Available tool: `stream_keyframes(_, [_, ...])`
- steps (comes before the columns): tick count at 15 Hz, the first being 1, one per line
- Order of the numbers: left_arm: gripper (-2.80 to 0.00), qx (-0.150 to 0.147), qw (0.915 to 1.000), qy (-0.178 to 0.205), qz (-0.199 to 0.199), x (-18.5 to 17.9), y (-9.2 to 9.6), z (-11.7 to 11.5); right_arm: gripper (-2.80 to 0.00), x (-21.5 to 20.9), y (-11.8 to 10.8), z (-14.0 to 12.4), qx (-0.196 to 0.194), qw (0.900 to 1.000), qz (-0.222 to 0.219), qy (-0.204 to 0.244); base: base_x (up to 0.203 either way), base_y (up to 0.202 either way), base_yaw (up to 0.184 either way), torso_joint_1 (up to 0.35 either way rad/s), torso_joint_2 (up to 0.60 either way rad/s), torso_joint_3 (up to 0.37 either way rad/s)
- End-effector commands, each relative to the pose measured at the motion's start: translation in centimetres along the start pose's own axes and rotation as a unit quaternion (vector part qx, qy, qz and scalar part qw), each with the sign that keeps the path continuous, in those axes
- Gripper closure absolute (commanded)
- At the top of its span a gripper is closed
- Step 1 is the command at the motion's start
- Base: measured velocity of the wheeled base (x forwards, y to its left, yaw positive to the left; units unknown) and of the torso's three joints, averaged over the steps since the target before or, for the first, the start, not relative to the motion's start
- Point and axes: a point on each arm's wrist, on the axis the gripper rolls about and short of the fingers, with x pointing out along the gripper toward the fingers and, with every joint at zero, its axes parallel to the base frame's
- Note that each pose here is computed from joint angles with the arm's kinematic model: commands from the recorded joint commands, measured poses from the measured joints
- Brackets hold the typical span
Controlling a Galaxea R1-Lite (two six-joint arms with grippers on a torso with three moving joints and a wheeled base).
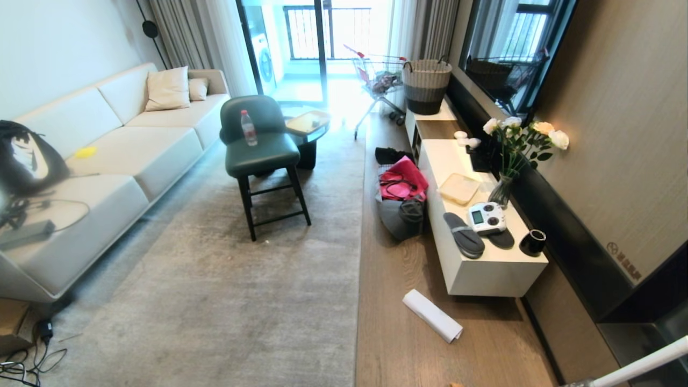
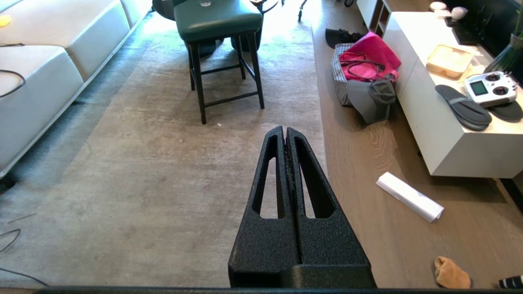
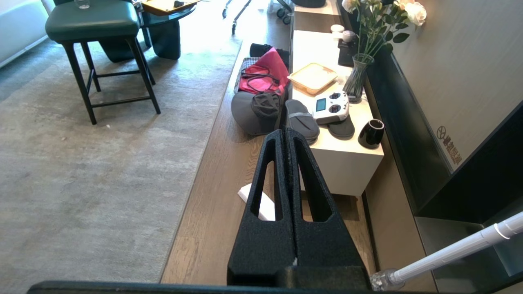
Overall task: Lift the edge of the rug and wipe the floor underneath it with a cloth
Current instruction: Lift up the carpet
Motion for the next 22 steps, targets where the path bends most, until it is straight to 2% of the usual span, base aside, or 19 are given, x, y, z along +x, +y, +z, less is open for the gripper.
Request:
stream_keyframes(1, [0.00, 0.000, 1.0000, 0.000, 0.000, 0.00, 0.00, 0.01, 0.00, 0.00, 0.00, 0.01, 0.000, 1.000, 0.000, -0.001, 0.000, 0.000, 0.000, 0.000, 0.00, 0.000])
stream_keyframes(22, [0.00, 0.000, 1.0000, 0.000, 0.000, 0.00, 0.00, 0.01, 0.00, 0.00, 0.00, 0.01, 0.000, 1.000, 0.001, -0.001, 0.000, 0.000, 0.000, 0.000, 0.00, 0.000])
